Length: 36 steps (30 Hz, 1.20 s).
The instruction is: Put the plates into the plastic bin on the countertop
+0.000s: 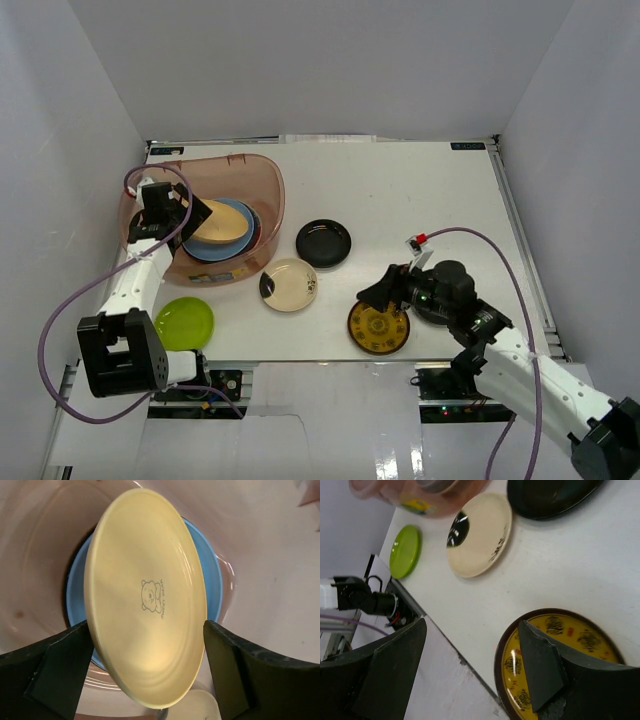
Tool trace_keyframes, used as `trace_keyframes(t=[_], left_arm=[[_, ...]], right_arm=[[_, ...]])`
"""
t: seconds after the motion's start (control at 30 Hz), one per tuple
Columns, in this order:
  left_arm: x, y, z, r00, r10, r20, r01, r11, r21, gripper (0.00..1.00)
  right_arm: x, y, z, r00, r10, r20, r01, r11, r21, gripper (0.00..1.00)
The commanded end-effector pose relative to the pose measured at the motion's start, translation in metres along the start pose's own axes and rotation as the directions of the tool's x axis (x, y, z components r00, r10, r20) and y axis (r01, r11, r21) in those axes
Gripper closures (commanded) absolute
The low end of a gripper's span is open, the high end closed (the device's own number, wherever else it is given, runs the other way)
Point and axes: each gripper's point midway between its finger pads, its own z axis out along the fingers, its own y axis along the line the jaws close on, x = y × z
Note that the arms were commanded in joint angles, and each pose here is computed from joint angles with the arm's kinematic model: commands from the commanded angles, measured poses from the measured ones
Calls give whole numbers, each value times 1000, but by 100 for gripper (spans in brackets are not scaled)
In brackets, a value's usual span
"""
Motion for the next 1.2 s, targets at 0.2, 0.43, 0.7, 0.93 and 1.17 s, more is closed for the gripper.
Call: trace_keyframes(t=[0.2,0.43,0.7,0.93,1.17], left_arm=[[-16,-64,-69,999,12,45,-28,934,357,2],[12,-58,-83,999,36,-39,-18,918,397,2],[12,-72,-116,998,60,-25,-40,869,493,2],[-17,-139,-264,991,76,114,-137,529,838,2],[16,-144,-329,968,195,157,-213,316,925,2]], right_arm=[[38,89,72,992,-101,-78,98,994,-38,22],[88,147,145,979,-130,-155,126,991,-33,43],[122,172,202,974,-90,-206,84,996,-34,55],[140,176,260,985,65,-158,-57,997,53,47],[179,154,290,967,217,-130,-202,972,122,43]])
